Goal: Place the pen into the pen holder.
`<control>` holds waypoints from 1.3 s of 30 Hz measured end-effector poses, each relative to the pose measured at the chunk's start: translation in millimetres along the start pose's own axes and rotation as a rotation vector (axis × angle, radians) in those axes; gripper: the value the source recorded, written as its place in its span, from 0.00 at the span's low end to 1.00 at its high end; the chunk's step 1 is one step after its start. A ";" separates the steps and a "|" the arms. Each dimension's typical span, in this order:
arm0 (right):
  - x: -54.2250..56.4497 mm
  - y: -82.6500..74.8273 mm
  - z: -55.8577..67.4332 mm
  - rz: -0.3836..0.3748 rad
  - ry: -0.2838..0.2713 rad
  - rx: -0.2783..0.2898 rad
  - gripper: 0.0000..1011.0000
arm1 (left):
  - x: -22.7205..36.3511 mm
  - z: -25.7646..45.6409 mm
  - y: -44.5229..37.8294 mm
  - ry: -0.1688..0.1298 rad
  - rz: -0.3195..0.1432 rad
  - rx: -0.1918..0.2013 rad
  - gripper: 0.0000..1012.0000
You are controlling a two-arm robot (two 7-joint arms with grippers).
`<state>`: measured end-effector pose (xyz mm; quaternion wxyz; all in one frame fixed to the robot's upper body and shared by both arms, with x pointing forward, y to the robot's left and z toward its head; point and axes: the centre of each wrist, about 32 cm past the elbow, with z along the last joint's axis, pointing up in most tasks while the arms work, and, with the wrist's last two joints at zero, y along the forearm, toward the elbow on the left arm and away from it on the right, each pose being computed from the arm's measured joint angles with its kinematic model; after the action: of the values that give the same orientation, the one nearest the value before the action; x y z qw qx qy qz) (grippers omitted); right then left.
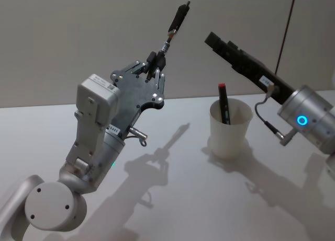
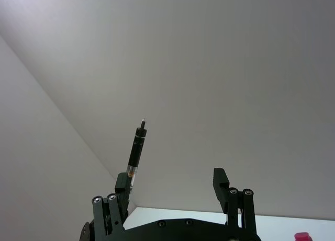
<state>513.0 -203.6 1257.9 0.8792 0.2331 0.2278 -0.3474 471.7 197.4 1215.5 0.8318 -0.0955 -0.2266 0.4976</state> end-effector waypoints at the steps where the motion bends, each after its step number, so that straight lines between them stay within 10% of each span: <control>1: -0.4 1.1 -0.6 0.001 0.005 0.000 0.99 | 0.0 0.0 0.0 0.000 0.000 0.000 0.12; 39: -17.0 54.1 -25.6 0.080 0.102 -0.001 0.99 | -0.1 -0.3 -0.2 -0.001 0.000 -0.001 0.12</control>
<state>534.5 -145.2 1260.9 0.8797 0.2592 0.2629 -0.2998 472.0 197.3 1215.3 0.8317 -0.0957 -0.2272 0.4975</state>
